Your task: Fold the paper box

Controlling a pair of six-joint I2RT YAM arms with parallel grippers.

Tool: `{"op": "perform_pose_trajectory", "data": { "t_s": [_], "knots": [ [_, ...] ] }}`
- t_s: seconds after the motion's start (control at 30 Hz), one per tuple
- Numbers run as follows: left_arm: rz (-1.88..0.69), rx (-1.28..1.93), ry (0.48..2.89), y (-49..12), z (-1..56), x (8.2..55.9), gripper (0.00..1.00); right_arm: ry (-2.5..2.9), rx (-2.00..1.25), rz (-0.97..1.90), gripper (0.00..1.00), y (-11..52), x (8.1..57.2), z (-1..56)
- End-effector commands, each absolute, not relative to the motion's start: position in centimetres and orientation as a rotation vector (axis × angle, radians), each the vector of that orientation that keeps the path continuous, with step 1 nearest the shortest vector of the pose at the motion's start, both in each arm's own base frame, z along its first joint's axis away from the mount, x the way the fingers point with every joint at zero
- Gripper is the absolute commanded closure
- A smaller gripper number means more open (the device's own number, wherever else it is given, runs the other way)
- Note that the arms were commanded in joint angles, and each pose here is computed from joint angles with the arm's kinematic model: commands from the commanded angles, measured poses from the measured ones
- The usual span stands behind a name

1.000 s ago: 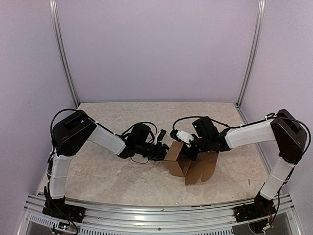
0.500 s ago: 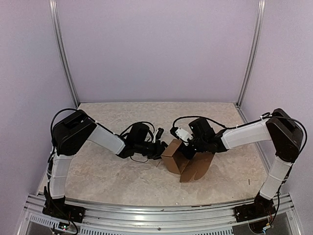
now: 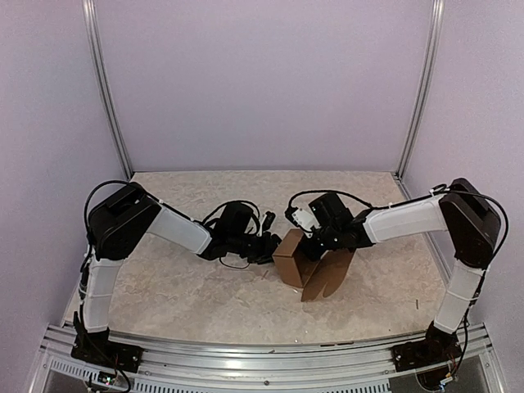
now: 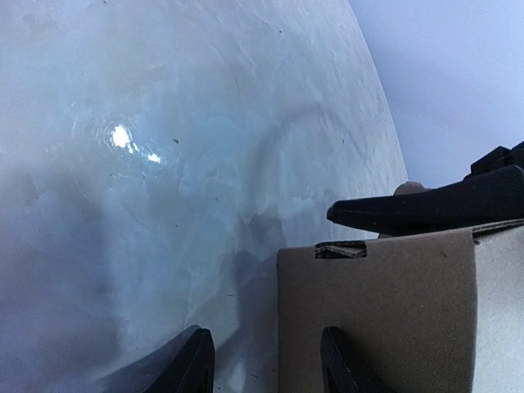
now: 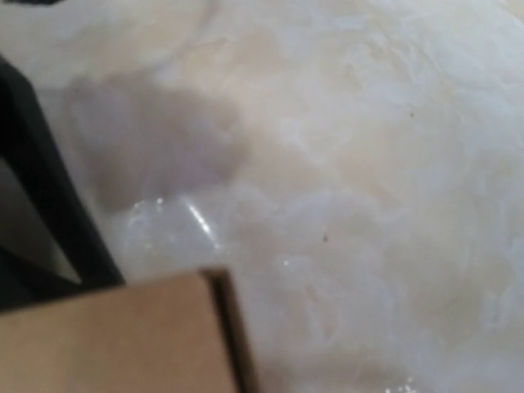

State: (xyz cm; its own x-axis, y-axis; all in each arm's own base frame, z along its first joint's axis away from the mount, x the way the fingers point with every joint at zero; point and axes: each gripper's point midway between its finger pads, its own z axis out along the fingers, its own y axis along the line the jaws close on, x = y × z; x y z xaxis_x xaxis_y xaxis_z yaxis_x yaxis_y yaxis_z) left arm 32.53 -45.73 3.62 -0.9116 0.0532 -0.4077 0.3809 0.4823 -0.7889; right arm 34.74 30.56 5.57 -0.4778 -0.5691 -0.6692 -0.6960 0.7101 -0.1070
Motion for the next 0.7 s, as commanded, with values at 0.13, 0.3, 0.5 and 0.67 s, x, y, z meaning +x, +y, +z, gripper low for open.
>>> {"op": "perform_pose_trajectory", "data": {
  "t_s": [0.13,0.3,0.5,0.67],
  "knots": [
    [-1.394,0.411,2.506,-44.7,1.6,29.4,0.55,2.189,-1.088,0.227,0.72,29.9,34.1,6.5],
    [-1.323,0.378,2.532,-42.5,1.1,30.2,0.54,2.137,-1.154,0.193,0.64,28.8,33.3,9.0],
    [-1.290,0.392,2.536,-41.5,1.0,30.6,0.53,2.107,-1.190,0.242,0.55,29.0,32.4,9.0],
    [-1.289,0.388,2.538,-41.5,0.8,30.6,0.53,2.109,-1.228,0.238,0.55,29.7,33.0,7.1]
  ]
}}
